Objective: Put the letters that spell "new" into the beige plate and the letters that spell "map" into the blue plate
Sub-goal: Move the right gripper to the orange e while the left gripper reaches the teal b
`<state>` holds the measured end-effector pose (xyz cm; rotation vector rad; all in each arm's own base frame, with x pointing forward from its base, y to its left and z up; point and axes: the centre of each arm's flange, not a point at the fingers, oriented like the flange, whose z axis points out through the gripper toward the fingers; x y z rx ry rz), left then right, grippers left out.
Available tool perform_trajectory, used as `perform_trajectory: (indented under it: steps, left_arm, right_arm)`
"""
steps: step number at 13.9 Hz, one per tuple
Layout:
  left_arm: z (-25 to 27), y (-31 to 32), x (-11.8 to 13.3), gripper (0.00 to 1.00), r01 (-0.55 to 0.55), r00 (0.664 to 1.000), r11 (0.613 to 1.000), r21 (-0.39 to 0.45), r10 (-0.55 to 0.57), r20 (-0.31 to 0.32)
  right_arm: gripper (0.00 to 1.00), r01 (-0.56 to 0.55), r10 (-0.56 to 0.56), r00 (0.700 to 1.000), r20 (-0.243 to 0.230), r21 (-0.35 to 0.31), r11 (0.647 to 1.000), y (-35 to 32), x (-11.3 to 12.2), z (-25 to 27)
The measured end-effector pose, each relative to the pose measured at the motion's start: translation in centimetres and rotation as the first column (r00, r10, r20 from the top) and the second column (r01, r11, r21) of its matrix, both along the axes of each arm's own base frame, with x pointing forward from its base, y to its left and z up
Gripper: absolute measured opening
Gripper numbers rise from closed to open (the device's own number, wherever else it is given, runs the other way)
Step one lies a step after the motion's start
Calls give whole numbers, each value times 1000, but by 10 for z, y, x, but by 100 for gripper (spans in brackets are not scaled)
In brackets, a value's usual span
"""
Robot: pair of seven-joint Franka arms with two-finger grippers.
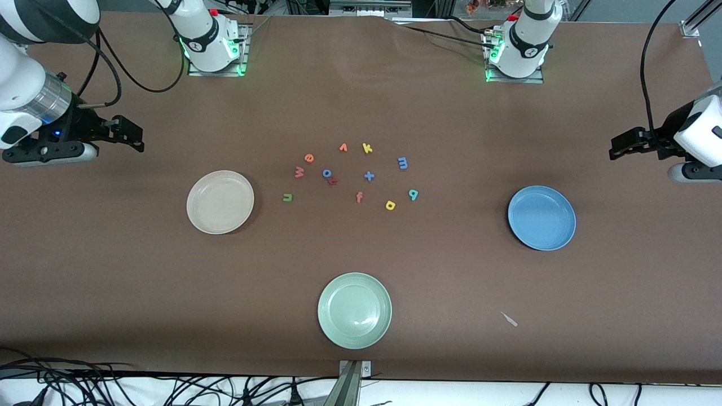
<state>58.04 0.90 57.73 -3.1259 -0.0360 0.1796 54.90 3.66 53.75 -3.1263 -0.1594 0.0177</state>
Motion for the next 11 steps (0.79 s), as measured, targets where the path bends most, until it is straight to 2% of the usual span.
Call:
perform_trajectory:
  steps: [3,6,8,11]
  left_arm:
    - [-1,-7,2,100,13,1000,1000,-1,-13,5]
    - [-21,-43,11,100,75,997,997,-6,-75,-21]
    - [-58,-79,24,100,132,989,991,-14,-132,-60]
    - [-114,-126,44,100,202,976,979,-29,-204,-76]
  right_arm:
    - [100,29,-29,1000,5,1,1000,16,-1,-4]
    - [100,66,-66,998,15,1,998,52,-4,-5]
    - [100,93,-93,995,23,3,996,76,-8,-14]
    - [100,154,-154,988,31,8,988,119,-19,-45]
